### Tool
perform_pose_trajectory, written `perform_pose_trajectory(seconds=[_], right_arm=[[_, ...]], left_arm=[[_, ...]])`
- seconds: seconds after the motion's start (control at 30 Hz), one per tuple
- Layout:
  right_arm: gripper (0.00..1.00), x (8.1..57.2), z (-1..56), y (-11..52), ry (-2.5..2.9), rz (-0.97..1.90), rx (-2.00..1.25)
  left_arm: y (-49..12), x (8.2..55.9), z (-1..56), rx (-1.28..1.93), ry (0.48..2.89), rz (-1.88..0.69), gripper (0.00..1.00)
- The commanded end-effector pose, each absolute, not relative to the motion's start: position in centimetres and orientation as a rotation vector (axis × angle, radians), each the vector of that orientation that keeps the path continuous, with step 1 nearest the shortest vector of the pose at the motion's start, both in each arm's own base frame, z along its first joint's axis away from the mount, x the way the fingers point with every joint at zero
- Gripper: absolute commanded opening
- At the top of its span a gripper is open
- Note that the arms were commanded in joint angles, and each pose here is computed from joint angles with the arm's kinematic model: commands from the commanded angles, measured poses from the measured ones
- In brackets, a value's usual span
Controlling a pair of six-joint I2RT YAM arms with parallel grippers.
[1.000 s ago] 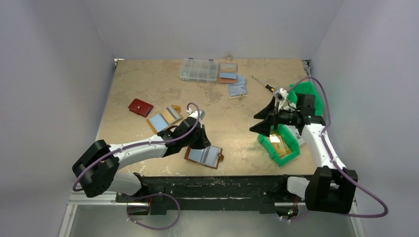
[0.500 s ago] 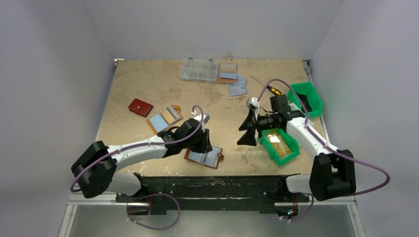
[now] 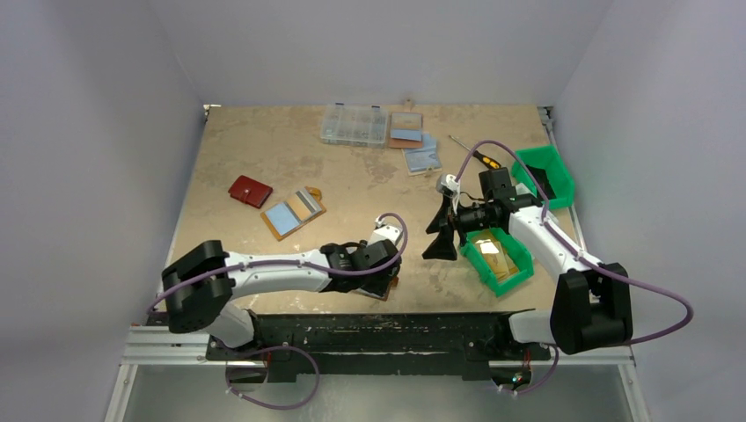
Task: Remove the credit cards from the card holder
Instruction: Remove the credit card from the card holder.
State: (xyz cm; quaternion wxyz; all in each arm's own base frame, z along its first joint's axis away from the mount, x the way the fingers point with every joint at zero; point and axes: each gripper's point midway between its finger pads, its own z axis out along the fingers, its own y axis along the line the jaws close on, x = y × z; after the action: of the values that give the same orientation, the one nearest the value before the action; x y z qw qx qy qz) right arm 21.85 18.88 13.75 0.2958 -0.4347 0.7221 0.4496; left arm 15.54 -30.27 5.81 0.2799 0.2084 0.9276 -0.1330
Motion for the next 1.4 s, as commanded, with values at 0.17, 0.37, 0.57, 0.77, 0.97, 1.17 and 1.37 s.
perform_pose_trajectory(seconds=[0.17,0.37,0.57,0.77,0.97,1.17,1.37], right_arm=[[0.99,22.7,15.1,19.0,1.873,1.145,-1.193],[0.99,22.7,15.0,19.0,1.879,1.147,-1.193],[0.99,22.7,15.0,19.0,1.878,1.147,-1.195],[0.99,22.7,15.0,19.0,1.880,1.148,-1.194],[0.99,22.7,15.0,18.9,1.882,1.149,-1.194],[0.99,22.7,15.0,18.9,1.883,1.150,-1.195],[0.99,22.7,15.0,18.9,1.882,1.150,-1.196]], left_arm=[[-30.8,17.0,5.4,0.621,2.444,-0.145,0.52],[-30.7,16.8,4.4,0.655,2.464,-0.112,0.54],[-30.5,16.5,3.4,0.676,2.488,-0.094,0.57],[-30.3,16.5,3.2,0.690,2.487,-0.079,0.63],[-29.4,16.6,2.3,0.676,2.502,-0.010,0.60],[-28.8,16.8,2.6,0.644,2.490,0.013,0.44],[-28.6,17.0,3.4,0.604,2.470,-0.015,0.35]])
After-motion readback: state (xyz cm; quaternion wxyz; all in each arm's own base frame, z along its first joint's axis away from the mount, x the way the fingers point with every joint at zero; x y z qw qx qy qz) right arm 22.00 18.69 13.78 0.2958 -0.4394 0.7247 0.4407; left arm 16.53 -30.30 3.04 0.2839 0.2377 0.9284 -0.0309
